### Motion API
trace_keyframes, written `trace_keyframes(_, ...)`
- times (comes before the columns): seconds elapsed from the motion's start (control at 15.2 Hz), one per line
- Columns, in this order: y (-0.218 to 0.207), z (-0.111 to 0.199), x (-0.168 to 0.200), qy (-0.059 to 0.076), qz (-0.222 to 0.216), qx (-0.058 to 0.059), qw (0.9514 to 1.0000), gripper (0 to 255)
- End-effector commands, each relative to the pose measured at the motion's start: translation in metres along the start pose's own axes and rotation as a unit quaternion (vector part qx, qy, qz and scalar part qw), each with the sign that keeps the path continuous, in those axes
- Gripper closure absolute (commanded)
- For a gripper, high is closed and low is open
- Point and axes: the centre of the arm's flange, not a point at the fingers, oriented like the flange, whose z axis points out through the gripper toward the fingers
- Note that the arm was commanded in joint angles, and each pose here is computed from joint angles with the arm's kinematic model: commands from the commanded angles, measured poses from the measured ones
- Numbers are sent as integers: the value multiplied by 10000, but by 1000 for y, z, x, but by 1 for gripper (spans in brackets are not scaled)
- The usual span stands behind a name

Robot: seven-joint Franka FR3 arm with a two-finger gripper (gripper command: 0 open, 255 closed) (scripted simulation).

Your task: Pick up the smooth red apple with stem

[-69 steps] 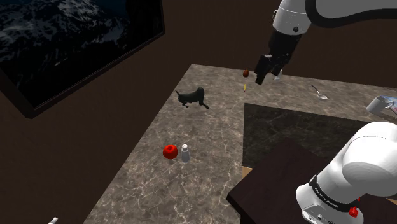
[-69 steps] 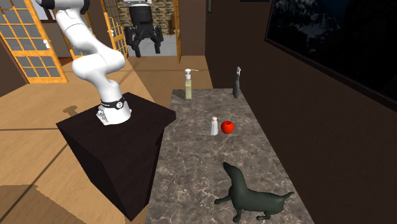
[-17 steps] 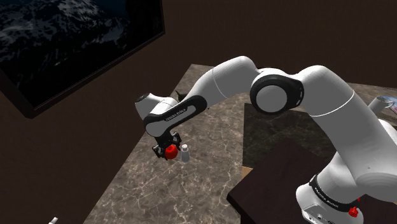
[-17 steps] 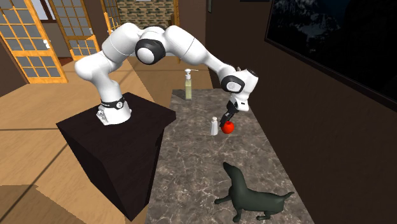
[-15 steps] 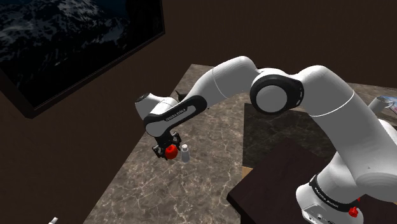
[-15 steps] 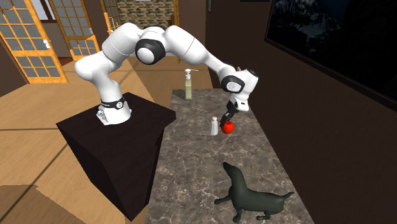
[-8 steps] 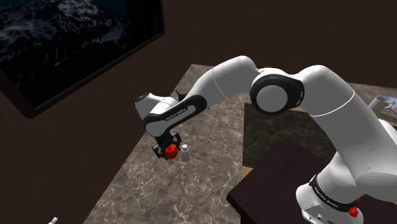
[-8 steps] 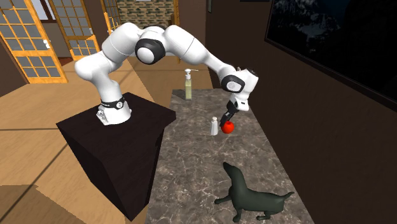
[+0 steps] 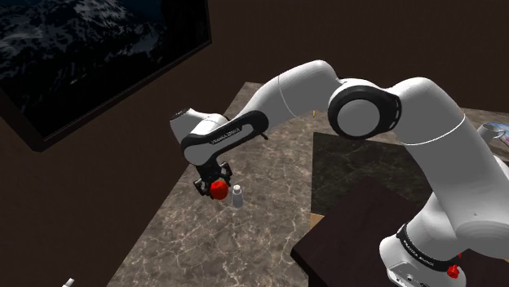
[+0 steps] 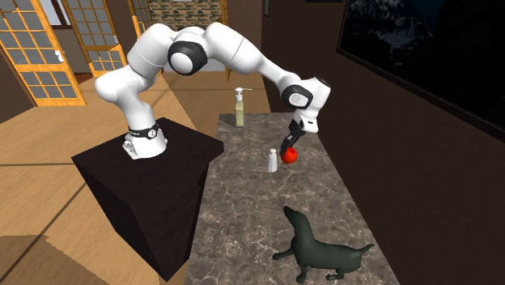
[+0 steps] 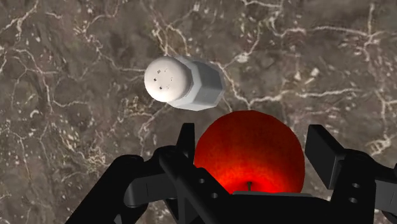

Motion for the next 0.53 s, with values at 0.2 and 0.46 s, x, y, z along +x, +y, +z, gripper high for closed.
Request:
trace_keyframes(0.2,4,-25,-7,-2,0,-1,10000,255)
trace_keyframes(0.46,6,-36,-10,-2,0,-1,10000,255)
